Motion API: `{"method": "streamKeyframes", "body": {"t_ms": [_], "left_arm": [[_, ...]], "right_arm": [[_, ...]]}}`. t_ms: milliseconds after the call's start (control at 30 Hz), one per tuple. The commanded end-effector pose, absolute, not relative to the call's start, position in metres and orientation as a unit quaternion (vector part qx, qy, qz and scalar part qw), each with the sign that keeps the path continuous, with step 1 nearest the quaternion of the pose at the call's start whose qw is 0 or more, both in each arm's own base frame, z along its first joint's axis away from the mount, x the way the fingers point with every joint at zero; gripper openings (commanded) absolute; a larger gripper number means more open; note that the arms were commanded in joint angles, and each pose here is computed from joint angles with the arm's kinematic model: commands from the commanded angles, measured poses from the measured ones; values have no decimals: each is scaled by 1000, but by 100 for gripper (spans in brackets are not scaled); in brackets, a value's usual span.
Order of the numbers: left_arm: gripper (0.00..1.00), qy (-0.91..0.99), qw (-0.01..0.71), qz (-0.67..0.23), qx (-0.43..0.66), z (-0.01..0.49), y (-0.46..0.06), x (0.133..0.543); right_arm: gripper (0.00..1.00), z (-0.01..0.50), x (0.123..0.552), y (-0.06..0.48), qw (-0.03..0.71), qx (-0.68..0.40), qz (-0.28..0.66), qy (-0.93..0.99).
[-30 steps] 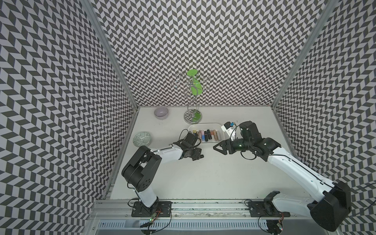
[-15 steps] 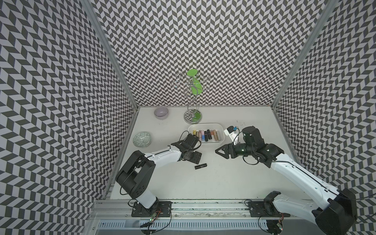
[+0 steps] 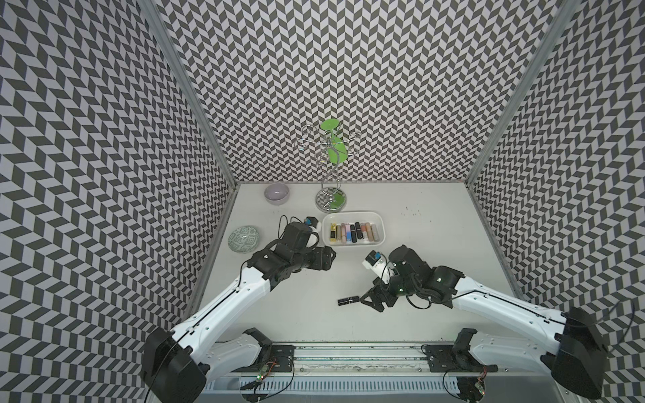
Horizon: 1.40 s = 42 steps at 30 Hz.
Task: Put the lipstick into the storage box
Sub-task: Move the lipstick at the center of the board, then pick up the lipstick at the center of the board.
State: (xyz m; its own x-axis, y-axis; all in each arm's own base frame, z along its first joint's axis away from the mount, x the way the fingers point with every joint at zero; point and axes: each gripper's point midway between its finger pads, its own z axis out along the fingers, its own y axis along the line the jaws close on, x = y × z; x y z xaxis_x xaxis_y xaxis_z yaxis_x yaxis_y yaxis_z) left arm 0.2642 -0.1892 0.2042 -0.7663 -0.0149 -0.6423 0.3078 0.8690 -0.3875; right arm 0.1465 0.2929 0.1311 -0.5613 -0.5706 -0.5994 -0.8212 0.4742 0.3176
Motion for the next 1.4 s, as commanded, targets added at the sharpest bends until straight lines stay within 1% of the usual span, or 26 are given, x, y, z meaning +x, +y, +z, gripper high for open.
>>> {"method": "streamKeyframes", "body": {"t_ms": [0, 33, 100, 167, 200, 333, 433, 500, 733, 800, 867, 933, 967, 1100, 1133, 1367], "left_arm": [[82, 892, 348, -288, 25, 232, -183, 259], [82, 887, 356, -292, 24, 239, -182, 258], [83, 886, 361, -288, 24, 245, -178, 256], [83, 888, 363, -282, 25, 247, -174, 254], [83, 888, 364, -281, 24, 247, -172, 252], [83, 883, 373, -283, 17, 248, -166, 247], [83, 882, 375, -285, 15, 249, -163, 244], [84, 881, 377, -285, 15, 251, -162, 243], [84, 881, 381, -279, 24, 258, -159, 241], [83, 882, 381, -277, 25, 258, -158, 241], [84, 883, 380, -276, 27, 257, -158, 240], [84, 883, 380, -275, 27, 257, -157, 241], [83, 882, 382, -275, 27, 258, -157, 241], [84, 882, 382, -273, 26, 258, -156, 242], [84, 883, 381, -273, 26, 257, -156, 241], [84, 884, 378, -275, 26, 254, -157, 243]], "right_arm": [[96, 141, 149, 328, 276, -547, 233, 755], [97, 130, 147, 327, 261, -580, 205, 744], [97, 96, 142, 315, 205, -646, 146, 720], [97, 68, 137, 302, 163, -686, 107, 701], [97, 59, 139, 300, 166, -693, 93, 695], [97, 49, 131, 311, 190, -710, 95, 671], [97, 35, 127, 312, 191, -721, 63, 663], [97, 29, 133, 312, 195, -717, 43, 668], [96, 17, 143, 323, 204, -708, 30, 676], [94, 13, 144, 326, 201, -708, 28, 677], [89, 9, 143, 328, 195, -710, 32, 677], [82, 5, 139, 329, 182, -714, 39, 675], [76, 4, 137, 330, 177, -716, 45, 674], [45, -3, 126, 330, 152, -729, 66, 664], [42, -5, 123, 329, 148, -731, 68, 662], [39, -7, 119, 324, 137, -734, 72, 662]]}}
